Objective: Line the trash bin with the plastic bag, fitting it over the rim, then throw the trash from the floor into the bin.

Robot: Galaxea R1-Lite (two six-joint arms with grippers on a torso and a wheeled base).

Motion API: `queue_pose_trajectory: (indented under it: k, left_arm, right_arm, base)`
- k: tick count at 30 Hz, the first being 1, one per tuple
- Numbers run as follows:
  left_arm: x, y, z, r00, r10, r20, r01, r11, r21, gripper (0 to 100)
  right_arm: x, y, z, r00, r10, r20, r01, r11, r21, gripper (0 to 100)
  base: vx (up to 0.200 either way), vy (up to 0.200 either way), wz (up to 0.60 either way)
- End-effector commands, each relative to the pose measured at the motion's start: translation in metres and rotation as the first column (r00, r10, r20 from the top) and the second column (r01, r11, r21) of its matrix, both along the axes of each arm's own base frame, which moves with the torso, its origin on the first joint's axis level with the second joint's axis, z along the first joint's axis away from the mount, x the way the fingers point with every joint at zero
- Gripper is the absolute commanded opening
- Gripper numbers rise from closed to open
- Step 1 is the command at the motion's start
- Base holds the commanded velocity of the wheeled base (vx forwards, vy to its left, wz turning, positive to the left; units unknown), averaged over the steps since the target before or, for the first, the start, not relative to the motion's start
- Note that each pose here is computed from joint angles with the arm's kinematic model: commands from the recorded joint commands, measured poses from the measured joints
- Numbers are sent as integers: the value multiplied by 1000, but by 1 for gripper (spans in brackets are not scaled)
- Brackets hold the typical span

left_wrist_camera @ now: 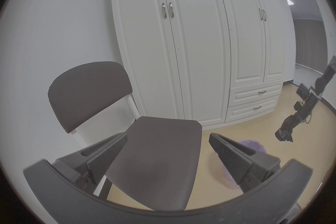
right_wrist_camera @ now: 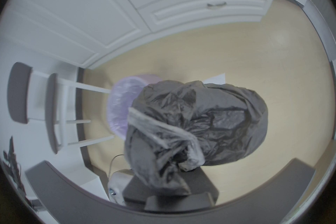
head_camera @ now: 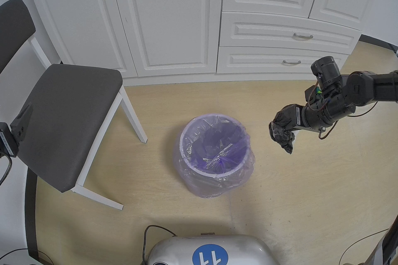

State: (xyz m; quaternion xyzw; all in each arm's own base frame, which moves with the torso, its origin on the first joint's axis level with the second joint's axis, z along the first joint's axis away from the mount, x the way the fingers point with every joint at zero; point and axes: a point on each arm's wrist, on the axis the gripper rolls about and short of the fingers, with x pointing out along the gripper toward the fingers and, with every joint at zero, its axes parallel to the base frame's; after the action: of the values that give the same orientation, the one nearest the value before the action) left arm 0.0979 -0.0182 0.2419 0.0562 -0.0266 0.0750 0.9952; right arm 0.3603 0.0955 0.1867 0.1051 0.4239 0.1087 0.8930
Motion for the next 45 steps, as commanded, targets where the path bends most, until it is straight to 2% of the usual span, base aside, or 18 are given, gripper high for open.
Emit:
queue_pose_trajectory:
  k: [1,8,15,17,19,21,25,27,28,30,36,40,45]
  left_arm:
    - [-4,1,3,1000,3,19,-3,1000,-2,100]
    - [-5,2,3,1000,3,20,-3,1000,-1,100]
    - [-5,2,3,1000,3,20,-3,1000,-2,100]
    - [-5,2,3,1000,3,20,-3,1000,-2,100]
    - [-5,2,3,1000,3,20,-3,1000,-2,100]
    - [-5,2,3,1000,3,23,-3,1000,-3,100]
    - [-4,1,2,1000,3,19,-3,1000,-2,100]
    - [-5,2,3,1000,3,22,-3,1000,-3,100]
    - [-5,2,3,1000,3,22,-3,1000,-3,100]
    - [-4,1,3,1000,3,22,-3,1000,-3,100]
    - [-2,1,3,1000,3,13,-3,1000,-3,100]
    - [-3,1,3,1000,4,16,-4,1000,-4,100]
    - [-2,1,2,1000,4,10,-4,1000,-2,100]
  right_arm:
    - [-79,31,54,979,121,165,-134,988,72,0]
    - [-98,60,46,963,159,218,-183,978,97,0]
    - [-89,101,-2,940,211,269,-251,961,120,0]
    - [-88,108,-9,939,218,267,-259,957,128,0]
    - [-85,121,-18,945,210,250,-256,952,169,0]
    - [-82,132,-28,954,198,224,-245,948,205,0]
    - [-72,145,-52,960,203,192,-243,945,218,0]
    - [-59,150,-74,969,181,168,-217,948,231,0]
    - [-59,150,-74,969,181,168,-217,948,231,0]
    - [-42,159,-97,978,142,149,-179,946,269,0]
    - [-15,158,-139,992,115,54,-127,942,311,0]
    - [0,155,-146,997,72,38,-80,936,342,0]
    - [9,156,-159,998,62,22,-66,938,341,0]
  base:
    - [0,0,0]
    - [0,0,0]
    - [0,0,0]
    - [0,0,0]
    - [0,0,0]
    - [0,0,0]
    - [0,0,0]
    - [0,0,0]
    - [0,0,0]
    - [0,0,0]
    - [0,0,0]
    - [0,0,0]
    - [0,0,0]
